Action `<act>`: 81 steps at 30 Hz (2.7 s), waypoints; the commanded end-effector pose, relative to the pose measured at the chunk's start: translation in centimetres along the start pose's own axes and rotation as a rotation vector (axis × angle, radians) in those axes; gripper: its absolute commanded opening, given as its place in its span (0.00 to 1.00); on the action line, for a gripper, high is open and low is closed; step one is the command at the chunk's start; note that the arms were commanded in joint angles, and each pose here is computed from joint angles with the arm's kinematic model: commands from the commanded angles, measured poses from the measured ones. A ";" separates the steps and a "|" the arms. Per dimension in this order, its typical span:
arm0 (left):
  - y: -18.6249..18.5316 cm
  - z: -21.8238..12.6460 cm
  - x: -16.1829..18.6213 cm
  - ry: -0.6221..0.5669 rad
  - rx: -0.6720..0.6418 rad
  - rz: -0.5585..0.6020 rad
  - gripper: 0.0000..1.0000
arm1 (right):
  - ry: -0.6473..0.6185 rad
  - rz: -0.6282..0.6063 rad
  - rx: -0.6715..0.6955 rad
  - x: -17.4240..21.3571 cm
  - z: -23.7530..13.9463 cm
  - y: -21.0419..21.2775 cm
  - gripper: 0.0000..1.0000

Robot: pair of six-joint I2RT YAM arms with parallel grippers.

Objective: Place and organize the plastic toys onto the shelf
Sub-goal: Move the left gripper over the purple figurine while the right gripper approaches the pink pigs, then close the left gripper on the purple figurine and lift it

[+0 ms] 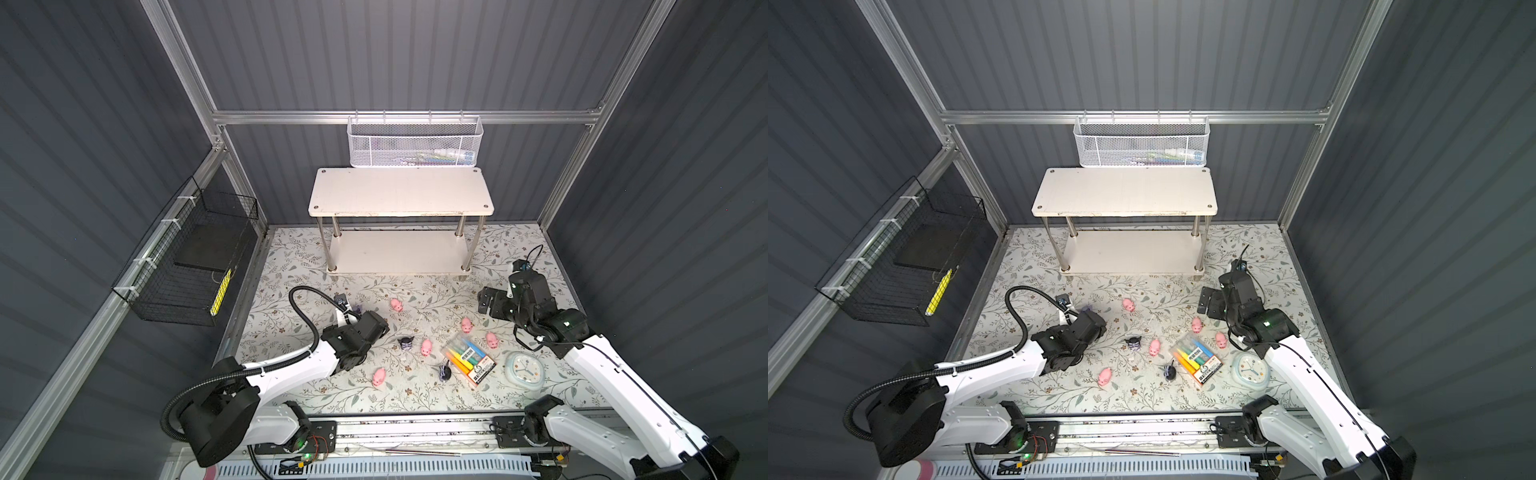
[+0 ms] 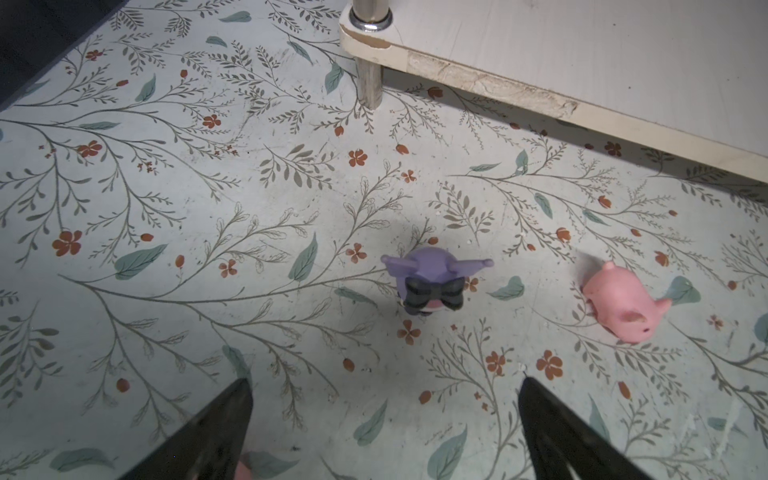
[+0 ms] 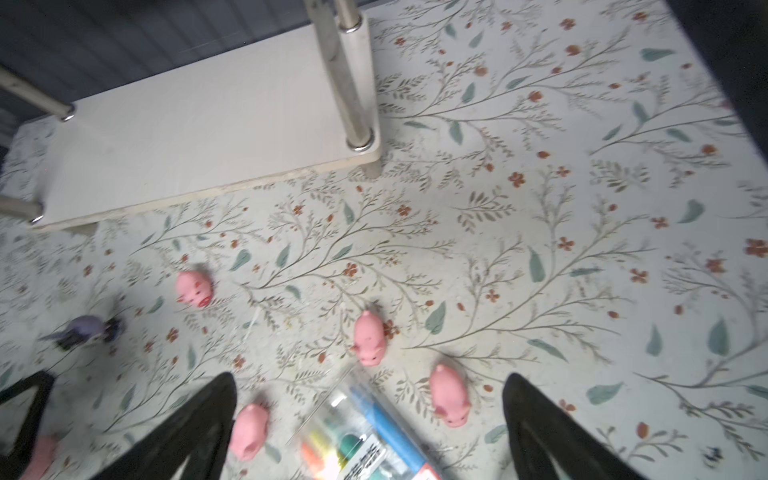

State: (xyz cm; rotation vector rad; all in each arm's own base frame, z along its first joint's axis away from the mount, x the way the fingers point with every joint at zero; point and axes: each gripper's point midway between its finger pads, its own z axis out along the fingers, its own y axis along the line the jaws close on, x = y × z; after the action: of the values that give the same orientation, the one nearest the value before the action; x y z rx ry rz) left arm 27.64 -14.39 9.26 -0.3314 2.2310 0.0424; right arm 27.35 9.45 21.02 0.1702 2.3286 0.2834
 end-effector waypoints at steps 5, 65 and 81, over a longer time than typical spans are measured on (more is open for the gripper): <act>-1.7 0.6 -1.2 -0.036 -0.015 -0.024 1.00 | 0.102 -0.010 -0.293 2.0 -3.5 4.8 0.99; -2.3 7.9 0.0 0.048 -0.065 0.049 0.74 | 0.127 -0.011 -0.352 0.6 -3.5 7.1 0.99; -2.2 8.5 0.3 0.059 -0.064 0.049 0.63 | 0.136 -0.005 -0.343 0.7 -3.4 7.0 0.99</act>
State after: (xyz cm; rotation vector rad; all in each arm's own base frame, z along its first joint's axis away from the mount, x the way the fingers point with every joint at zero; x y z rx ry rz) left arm 33.77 -15.02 3.46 -0.3181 2.3083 0.1444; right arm 24.45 15.86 23.51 -0.0347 2.3971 0.7023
